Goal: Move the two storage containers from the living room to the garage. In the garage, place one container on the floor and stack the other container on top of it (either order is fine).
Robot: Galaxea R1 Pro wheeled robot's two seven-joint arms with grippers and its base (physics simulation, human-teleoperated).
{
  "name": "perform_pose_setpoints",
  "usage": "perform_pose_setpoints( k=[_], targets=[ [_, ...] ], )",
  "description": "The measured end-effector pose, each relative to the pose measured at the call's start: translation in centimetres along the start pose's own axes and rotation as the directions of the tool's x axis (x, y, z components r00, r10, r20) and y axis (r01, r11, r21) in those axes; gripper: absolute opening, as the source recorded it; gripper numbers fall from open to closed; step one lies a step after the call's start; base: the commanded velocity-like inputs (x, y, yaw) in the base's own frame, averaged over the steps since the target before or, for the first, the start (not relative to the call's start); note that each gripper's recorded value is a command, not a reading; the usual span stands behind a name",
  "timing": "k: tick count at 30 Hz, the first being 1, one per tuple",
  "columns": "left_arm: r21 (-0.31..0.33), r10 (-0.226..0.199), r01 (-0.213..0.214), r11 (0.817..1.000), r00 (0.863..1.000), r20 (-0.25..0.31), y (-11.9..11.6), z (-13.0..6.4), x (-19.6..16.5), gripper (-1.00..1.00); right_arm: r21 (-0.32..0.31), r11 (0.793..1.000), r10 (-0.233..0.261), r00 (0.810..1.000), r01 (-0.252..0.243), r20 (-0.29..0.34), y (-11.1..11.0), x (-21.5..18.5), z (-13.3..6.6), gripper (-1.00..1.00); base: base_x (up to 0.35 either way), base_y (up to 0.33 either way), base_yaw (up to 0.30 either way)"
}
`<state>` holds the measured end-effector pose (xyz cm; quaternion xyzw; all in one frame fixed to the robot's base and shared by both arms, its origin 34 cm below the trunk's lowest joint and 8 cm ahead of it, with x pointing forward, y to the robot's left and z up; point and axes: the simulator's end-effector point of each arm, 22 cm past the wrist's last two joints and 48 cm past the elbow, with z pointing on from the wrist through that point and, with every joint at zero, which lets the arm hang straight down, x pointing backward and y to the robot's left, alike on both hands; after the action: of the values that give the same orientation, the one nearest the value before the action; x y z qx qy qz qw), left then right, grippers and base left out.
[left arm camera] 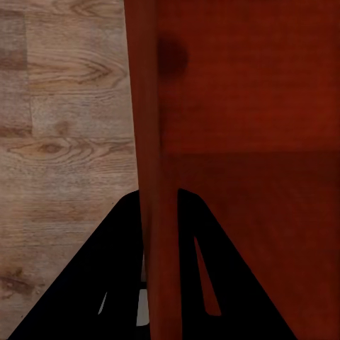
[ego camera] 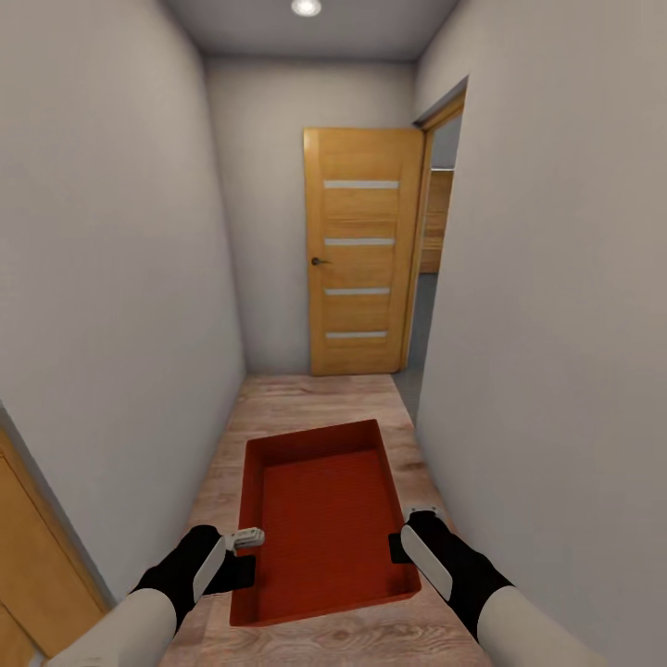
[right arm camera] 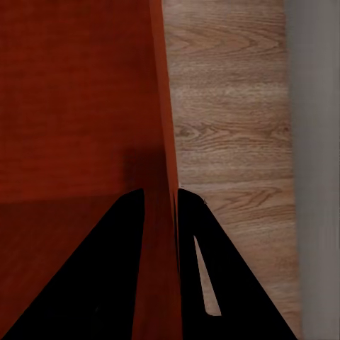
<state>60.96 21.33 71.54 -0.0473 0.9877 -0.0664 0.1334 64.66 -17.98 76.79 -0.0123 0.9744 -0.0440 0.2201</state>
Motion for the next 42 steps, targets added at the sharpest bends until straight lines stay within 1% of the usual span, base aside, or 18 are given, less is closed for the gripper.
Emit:
perform_pose_setpoints(
  k=[21,42],
  targets=[
    [-0.001,0.001,-0.001,1.000,1.000,0.000,0.00,0.01,0.02,-1.00,-0.001,1.000,0.000,1.000,0.000,-0.001,0.00,0.03,0.03,-1.00,0.334,0.004,0.000],
    [0.000,-0.001,0.001,1.000,1.000,-0.001,0.03,0.01,0.02,-1.00,-0.001,1.000,0.001,1.000,-0.001,-0.001,0.02,0.01,0.01,-1.00,0.313,0.158,0.000]
  ],
)
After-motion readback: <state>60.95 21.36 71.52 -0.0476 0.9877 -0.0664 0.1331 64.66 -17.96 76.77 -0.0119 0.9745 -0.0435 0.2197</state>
